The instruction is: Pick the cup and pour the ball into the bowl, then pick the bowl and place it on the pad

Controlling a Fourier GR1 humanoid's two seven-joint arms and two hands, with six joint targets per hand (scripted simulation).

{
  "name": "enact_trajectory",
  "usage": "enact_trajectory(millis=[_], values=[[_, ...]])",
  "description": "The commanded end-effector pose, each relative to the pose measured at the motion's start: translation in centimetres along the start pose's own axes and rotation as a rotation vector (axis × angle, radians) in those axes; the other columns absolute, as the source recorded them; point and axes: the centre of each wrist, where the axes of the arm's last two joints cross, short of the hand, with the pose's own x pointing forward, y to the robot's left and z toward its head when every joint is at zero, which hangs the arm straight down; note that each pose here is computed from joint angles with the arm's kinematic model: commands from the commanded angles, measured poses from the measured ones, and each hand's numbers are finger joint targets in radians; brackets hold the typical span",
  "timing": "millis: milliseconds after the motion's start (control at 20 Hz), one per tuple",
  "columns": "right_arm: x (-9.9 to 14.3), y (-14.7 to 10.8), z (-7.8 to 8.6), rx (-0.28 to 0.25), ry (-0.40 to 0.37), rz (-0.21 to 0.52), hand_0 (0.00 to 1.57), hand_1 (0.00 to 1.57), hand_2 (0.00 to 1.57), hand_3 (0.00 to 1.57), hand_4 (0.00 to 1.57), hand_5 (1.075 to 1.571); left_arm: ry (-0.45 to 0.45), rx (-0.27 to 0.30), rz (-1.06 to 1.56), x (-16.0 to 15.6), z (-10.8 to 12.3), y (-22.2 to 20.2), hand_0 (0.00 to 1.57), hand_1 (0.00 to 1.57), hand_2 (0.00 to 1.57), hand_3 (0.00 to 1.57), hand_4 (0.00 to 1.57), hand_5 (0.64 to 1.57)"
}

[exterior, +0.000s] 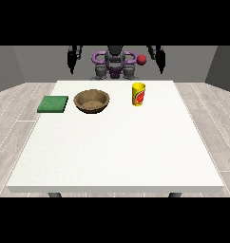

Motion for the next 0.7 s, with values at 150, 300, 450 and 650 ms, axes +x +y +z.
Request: enact_trajectory(millis=[150, 300, 450, 650], values=[[2.6, -1.0, -0.3, 0.001, -0.020, 0.036, 0.00, 0.00, 0.00, 0.00, 0.00, 1.569, -0.030, -0.015, -0.032, 2.8, -0.4, 0.8, 0.00, 0.00, 0.00, 0.00, 0.00, 1.557], [3.3, -6.1, 0.0, 0.036, 0.021, -0.033, 0.00, 0.00, 0.00, 0.00, 0.00, 1.569, -0.060, -0.006, 0.156, 5.4, -1.9, -0.1, 0.00, 0.00, 0.00, 0.00, 0.00, 1.557], [3.2, -8.8, 0.5, 0.035, -0.048, -0.044, 0.00, 0.00, 0.00, 0.00, 0.00, 1.569, -0.141, -0.002, 0.125, 7.4, -2.3, 1.7, 0.00, 0.00, 0.00, 0.00, 0.00, 1.558], [4.6, -9.0, 0.6, 0.046, -0.083, -0.073, 0.00, 0.00, 0.00, 0.00, 0.00, 1.570, -0.133, 0.028, 0.136, 5.6, -1.0, 4.1, 0.00, 0.00, 0.00, 0.00, 0.00, 1.547]])
